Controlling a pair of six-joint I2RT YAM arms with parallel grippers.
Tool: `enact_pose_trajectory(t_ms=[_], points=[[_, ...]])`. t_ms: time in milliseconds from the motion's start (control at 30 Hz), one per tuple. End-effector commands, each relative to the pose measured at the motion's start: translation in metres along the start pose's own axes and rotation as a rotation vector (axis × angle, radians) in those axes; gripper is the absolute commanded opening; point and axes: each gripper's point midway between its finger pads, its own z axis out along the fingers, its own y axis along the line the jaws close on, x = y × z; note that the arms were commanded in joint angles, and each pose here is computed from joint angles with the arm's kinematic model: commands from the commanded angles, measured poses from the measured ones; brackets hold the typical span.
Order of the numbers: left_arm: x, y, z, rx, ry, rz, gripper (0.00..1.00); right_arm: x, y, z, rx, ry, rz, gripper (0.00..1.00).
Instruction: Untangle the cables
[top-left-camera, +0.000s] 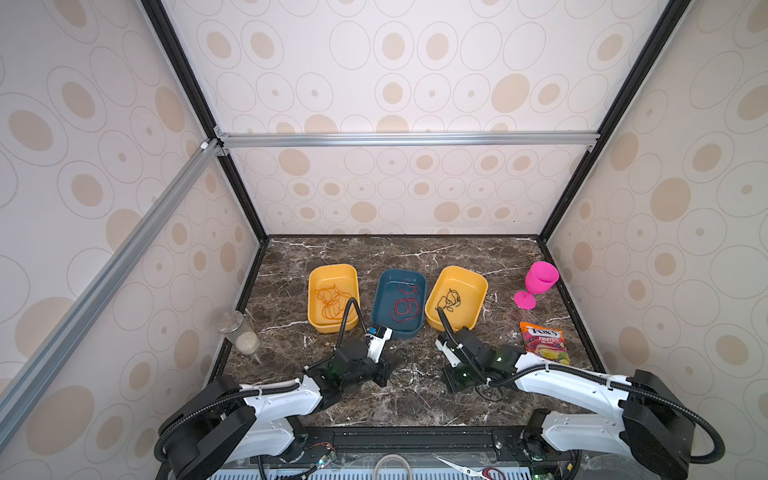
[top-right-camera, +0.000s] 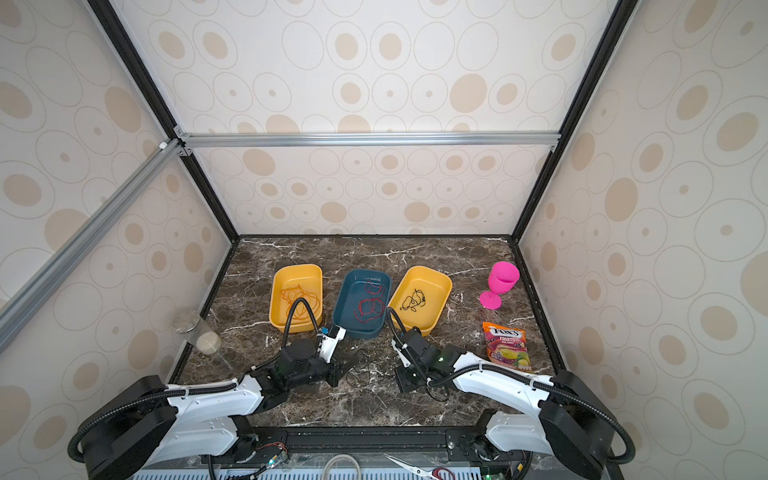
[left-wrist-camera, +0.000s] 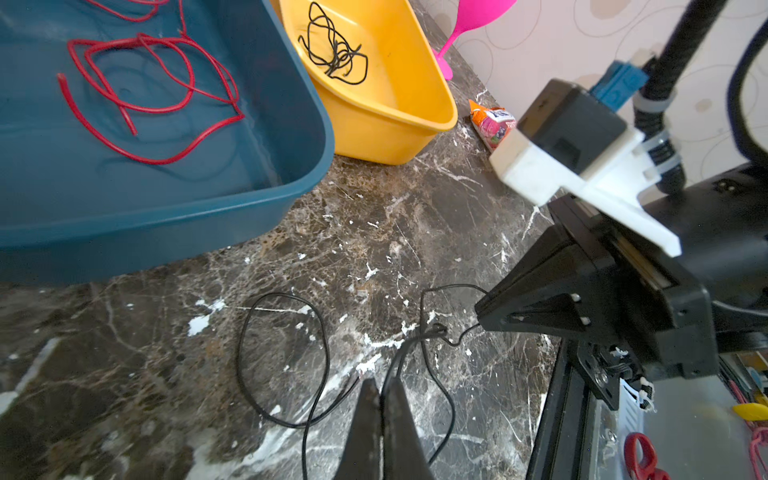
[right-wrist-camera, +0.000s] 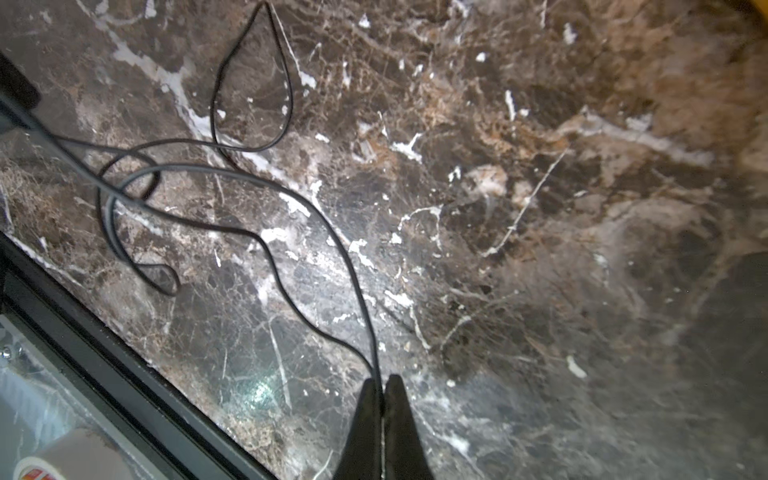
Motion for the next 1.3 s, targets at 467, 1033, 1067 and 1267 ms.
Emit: enact_pose_trajectory(t_ms=[467,1033,1067,1267], points=[[-0.021,0.033,-0.027,-0.171,-0.081,-0.024,0.0,-0.006,-0.043,-0.036,0.205,-0.09,0.026,0.0],[-0.097,-0.023,-0.027,-0.021,-0.173,0.076,0.0,-0.027,0.014,-0.046,-0.101,-0.202,-0.098,0.45],[-0.102,-0.026,-0.026,-0.017,-0.175,0.084,0.0,-0.028,0.015,-0.049,-0.105,-0.215,-0.094,0.47],[-0.135,-0.053,-0.024,0.042,-0.181,0.118,0.0,-0.036,0.007,-0.068,-0.108,-0.304,-0.028,0.52]])
